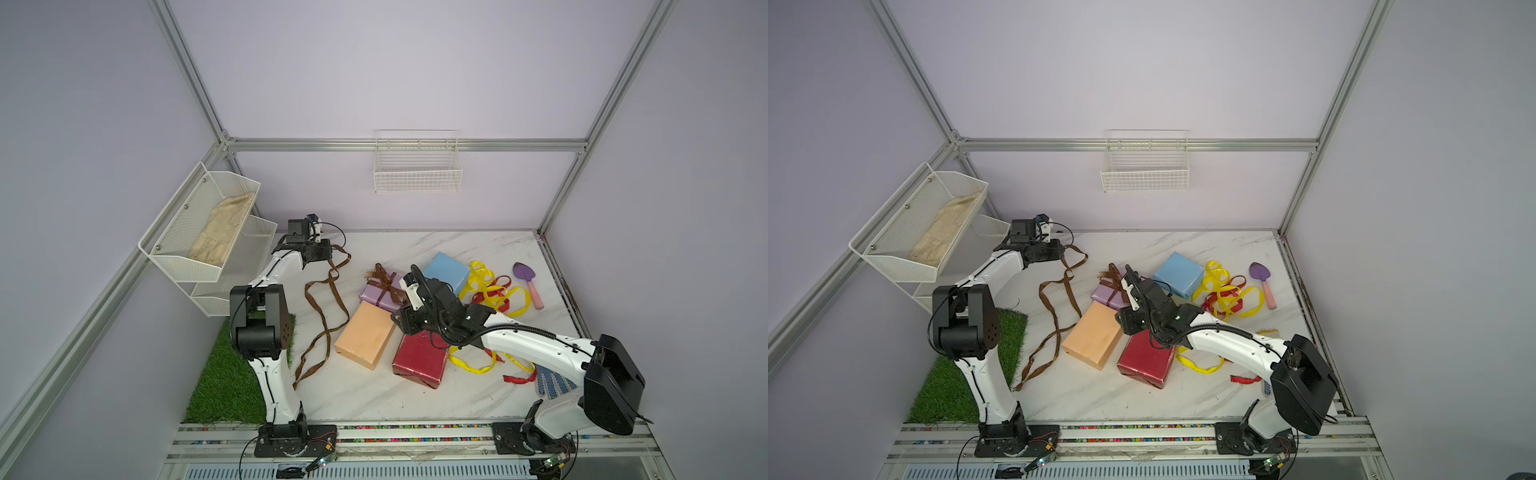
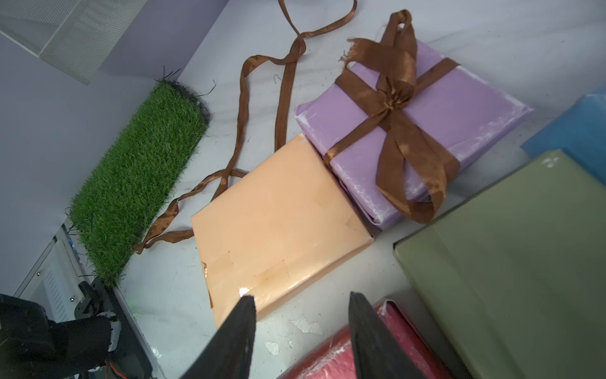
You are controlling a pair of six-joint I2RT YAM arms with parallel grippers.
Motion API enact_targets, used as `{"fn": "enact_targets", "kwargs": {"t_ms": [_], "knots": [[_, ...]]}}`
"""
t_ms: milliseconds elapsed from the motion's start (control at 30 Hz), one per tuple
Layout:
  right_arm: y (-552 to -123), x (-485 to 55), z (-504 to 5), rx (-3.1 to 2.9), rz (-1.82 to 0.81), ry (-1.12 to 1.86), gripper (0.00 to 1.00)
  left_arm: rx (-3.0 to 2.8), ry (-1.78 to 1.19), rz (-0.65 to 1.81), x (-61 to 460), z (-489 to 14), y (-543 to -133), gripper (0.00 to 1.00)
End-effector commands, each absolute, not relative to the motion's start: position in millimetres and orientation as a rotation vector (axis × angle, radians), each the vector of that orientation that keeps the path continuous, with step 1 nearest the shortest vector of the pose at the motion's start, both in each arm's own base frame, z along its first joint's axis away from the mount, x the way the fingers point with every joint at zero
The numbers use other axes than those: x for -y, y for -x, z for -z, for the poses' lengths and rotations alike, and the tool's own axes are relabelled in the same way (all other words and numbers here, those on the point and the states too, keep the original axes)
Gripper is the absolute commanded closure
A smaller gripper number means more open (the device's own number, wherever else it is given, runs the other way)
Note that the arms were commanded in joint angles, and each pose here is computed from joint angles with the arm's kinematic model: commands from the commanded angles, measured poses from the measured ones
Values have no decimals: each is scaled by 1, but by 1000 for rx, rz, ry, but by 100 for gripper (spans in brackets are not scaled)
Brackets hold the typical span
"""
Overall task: Untie the ribbon bows on the gift boxes
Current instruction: Place the ribbon at the center of the board.
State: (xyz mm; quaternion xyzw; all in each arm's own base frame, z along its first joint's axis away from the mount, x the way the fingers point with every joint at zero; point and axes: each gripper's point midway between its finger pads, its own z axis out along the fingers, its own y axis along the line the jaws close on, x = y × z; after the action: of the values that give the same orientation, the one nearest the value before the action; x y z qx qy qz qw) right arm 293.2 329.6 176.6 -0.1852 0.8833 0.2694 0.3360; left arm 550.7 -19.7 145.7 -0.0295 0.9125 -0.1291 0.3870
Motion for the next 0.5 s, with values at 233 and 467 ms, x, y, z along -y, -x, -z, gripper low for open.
{"fn": "enact_targets", "kwargs": {"t_ms": [233, 467], "knots": [[-324, -321, -187, -2354, -644, 498, 52, -2304, 74, 441, 31, -157, -551, 44], [-348, -315, -181, -2367, -616, 455, 55, -2242, -96, 668, 88, -184, -532, 42]]}}
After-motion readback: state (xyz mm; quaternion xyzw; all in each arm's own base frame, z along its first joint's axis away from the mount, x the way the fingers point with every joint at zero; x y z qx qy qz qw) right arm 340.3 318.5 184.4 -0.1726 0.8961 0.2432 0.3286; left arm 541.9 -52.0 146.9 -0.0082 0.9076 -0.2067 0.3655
